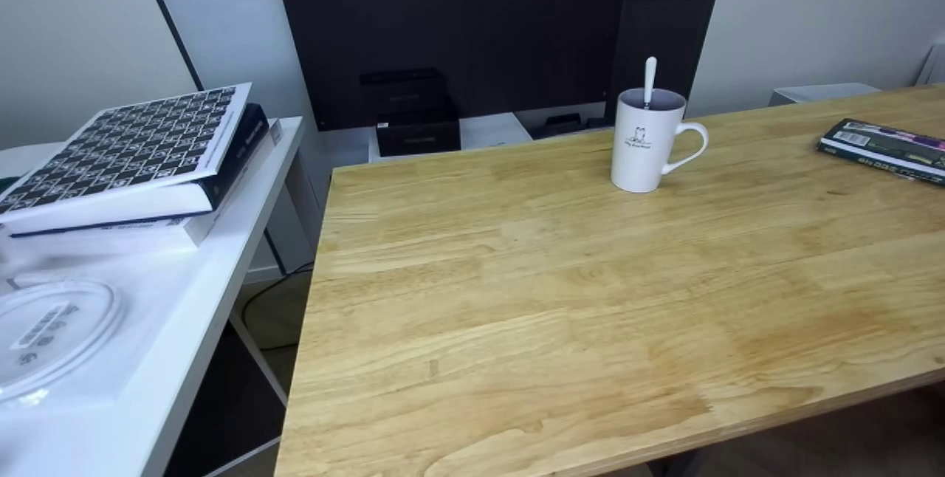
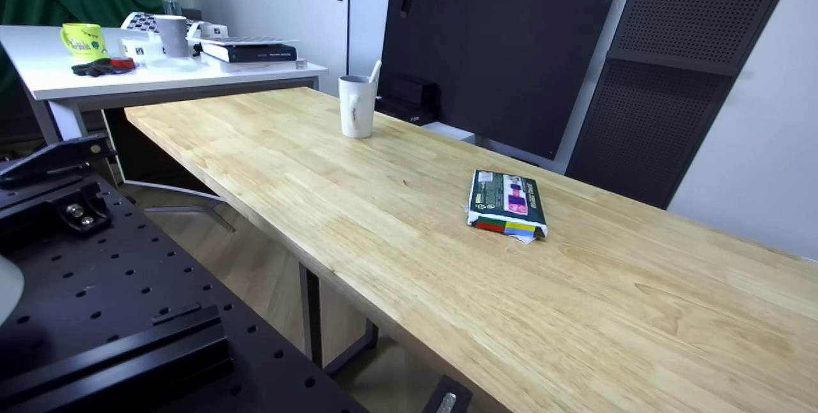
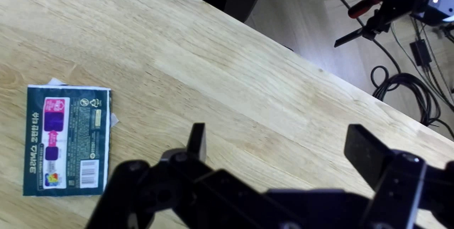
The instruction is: Remove the spoon from the mug and put it on the table
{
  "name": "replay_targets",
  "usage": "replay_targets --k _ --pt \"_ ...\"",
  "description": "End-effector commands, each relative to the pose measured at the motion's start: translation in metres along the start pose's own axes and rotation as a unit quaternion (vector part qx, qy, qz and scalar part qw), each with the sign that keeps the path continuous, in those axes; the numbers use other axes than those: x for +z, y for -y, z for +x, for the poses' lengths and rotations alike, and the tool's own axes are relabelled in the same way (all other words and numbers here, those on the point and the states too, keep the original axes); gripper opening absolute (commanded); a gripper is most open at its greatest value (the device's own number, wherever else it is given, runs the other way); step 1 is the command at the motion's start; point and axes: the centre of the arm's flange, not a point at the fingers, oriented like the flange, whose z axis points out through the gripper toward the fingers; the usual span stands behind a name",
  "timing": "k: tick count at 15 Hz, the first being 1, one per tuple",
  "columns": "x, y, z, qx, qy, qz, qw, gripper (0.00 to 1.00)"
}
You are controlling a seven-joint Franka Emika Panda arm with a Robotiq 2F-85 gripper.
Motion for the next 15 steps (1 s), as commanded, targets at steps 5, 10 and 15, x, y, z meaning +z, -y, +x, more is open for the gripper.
replay_targets --k 5,10,15 --pt "0.002 0.02 0.046 -0.011 0.013 0.016 0.9997 1.0" --pt "0.006 0.018 0.046 -0.01 0.016 0.018 0.9997 1.0" --pt "0.01 0.013 0.07 -0.003 -0.001 0.012 0.9999 1.0"
